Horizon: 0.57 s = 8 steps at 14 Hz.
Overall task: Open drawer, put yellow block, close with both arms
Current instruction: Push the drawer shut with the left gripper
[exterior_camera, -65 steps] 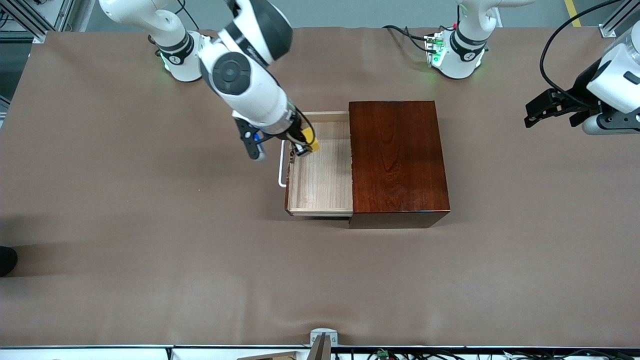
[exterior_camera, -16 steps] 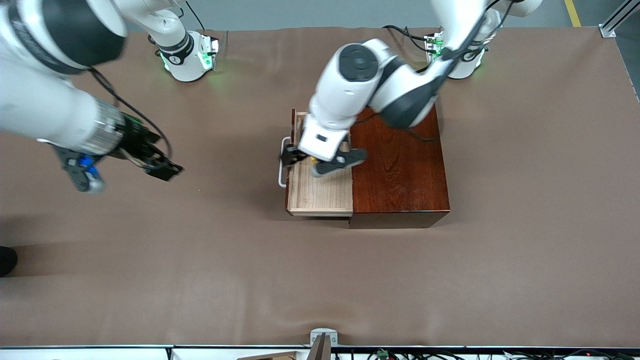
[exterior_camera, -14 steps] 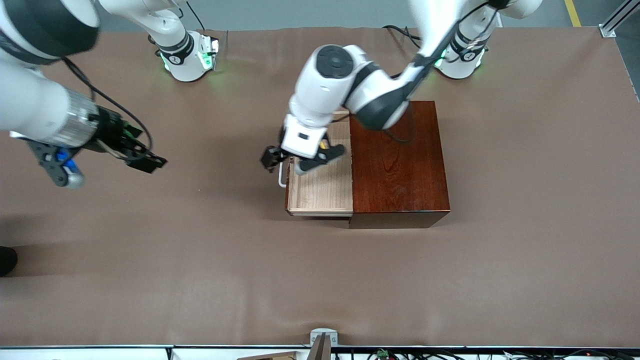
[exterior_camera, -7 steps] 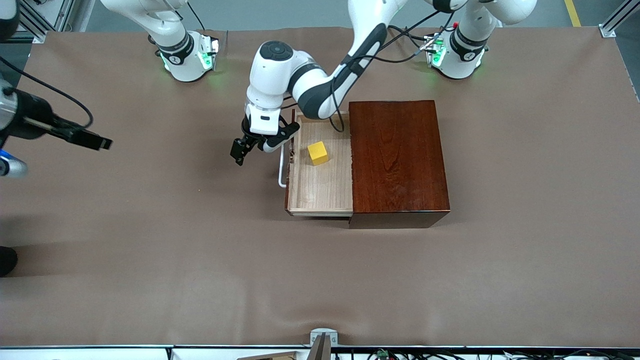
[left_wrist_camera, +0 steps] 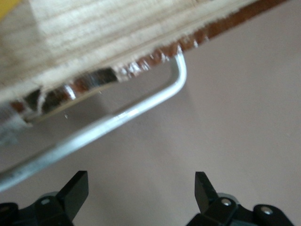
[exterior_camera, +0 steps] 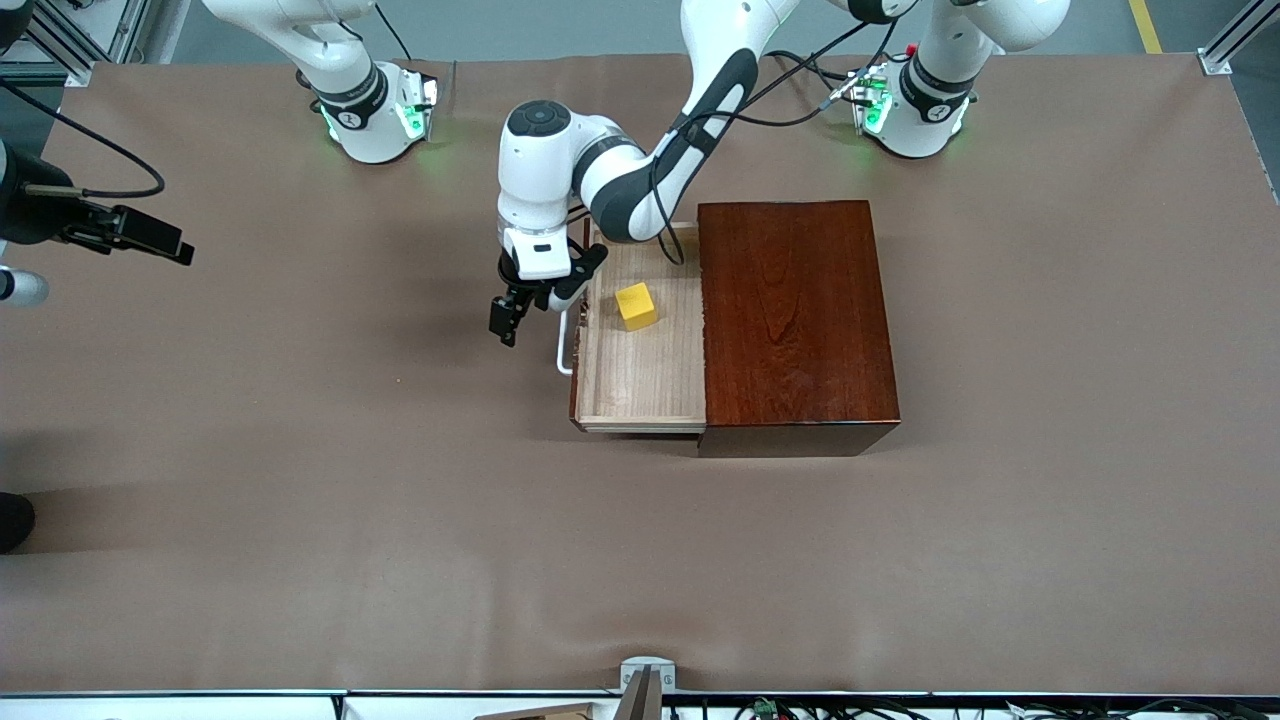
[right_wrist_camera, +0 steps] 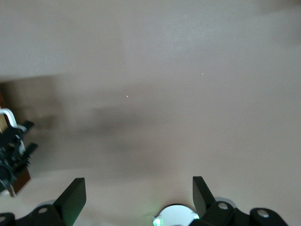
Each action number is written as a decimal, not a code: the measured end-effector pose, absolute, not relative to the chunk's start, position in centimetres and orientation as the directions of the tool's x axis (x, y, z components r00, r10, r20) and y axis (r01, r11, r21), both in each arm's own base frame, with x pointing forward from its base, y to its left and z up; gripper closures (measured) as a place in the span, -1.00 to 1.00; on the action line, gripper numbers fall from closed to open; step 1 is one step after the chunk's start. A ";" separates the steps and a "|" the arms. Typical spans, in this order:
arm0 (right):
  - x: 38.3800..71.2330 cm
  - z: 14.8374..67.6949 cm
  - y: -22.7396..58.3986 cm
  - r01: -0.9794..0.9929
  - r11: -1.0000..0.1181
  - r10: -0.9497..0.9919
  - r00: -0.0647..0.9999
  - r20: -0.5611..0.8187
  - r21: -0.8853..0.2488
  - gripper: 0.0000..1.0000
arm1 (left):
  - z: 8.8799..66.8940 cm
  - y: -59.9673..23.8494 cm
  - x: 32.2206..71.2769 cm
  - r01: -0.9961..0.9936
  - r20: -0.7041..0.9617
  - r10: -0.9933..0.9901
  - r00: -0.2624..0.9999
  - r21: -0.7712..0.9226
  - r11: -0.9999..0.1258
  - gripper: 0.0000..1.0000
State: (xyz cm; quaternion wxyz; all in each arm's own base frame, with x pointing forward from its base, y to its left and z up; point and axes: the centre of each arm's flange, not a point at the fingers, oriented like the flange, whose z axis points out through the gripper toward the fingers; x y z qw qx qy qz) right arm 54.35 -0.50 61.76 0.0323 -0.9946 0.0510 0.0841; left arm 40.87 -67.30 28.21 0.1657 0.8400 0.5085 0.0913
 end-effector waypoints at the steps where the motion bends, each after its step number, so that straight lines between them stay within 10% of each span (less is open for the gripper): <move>1: 54.0 61.6 -0.9 -0.078 -0.995 -0.066 0.983 -0.169 -0.062 -1.00 | 27.9 -67.0 41.0 0.830 0.003 0.888 0.460 0.354 -0.431 -1.00; 8: 53.7 61.7 -1.4 -0.044 -0.999 -0.045 0.987 -0.153 0.011 -1.00 | 28.4 -66.3 41.7 0.814 0.098 0.860 0.501 0.284 -0.507 -1.00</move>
